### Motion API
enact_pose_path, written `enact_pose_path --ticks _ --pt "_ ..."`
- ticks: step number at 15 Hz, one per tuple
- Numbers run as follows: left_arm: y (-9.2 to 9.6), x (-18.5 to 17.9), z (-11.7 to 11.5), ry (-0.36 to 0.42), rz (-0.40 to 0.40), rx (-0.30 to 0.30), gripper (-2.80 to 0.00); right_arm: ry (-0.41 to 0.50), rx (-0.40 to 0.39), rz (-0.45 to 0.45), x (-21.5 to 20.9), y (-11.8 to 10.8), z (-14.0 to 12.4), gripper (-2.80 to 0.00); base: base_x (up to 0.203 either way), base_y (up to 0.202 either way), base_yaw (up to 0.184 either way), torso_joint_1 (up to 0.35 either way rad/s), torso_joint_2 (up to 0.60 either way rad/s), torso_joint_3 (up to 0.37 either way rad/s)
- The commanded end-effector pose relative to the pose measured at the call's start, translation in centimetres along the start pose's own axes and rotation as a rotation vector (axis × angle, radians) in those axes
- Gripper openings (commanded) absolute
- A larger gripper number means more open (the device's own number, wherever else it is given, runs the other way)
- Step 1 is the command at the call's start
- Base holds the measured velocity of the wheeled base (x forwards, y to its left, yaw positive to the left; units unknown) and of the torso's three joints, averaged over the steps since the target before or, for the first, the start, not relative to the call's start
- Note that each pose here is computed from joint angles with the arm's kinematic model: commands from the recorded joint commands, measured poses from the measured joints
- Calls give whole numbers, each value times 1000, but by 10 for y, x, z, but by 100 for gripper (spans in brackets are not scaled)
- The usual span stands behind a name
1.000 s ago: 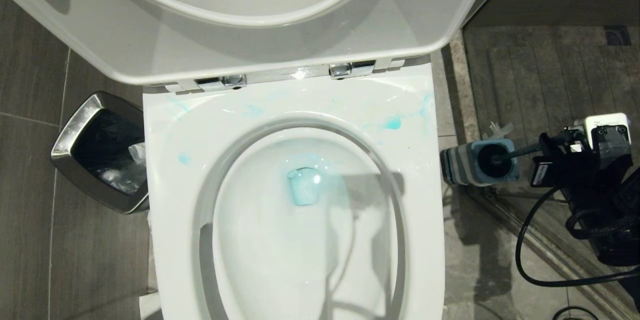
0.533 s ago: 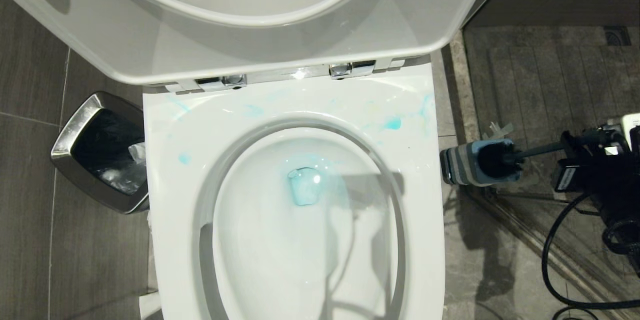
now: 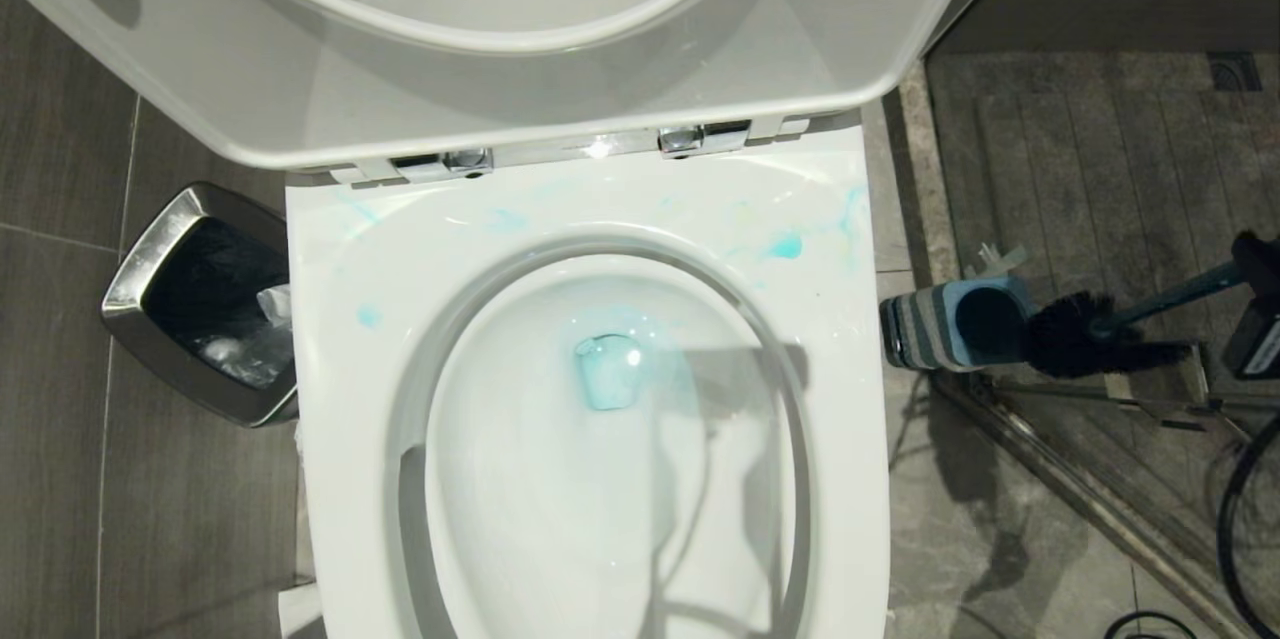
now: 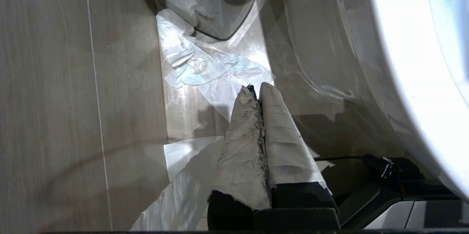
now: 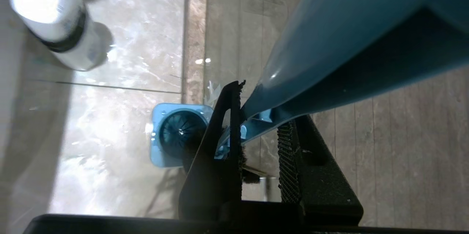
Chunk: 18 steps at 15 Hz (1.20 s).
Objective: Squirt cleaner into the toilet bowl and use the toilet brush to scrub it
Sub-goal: Scrub the toilet bowl
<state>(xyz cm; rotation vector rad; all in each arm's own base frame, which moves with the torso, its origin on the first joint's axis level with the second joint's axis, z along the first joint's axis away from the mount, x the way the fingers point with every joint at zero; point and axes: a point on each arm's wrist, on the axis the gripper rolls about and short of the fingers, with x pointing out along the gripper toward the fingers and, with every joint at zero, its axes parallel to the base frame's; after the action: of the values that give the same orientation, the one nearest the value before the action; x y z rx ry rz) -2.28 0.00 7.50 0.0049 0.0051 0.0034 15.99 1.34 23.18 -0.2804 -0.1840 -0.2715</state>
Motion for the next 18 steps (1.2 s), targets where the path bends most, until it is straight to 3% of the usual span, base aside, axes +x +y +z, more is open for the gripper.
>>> enact_pose_path --ticks 1,4,9,13,18 --pt "0 0 0 1 1 0 -280 -10 19 27 -21 -18 29 -280 0 0 0 0 0 0" --pt "0 0 0 1 1 0 -280 -32 93 92 -19 -23 50 -280 0 0 0 0 0 0" --pt "0 0 0 1 1 0 -280 -56 136 226 -14 -26 85 -280 0 0 0 0 0 0" --pt "0 0 0 1 1 0 -280 -86 175 355 0 -12 120 -280 0 0 0 0 0 0" --pt "0 0 0 1 1 0 -280 -61 165 412 11 1 154 -280 0 0 0 0 0 0"
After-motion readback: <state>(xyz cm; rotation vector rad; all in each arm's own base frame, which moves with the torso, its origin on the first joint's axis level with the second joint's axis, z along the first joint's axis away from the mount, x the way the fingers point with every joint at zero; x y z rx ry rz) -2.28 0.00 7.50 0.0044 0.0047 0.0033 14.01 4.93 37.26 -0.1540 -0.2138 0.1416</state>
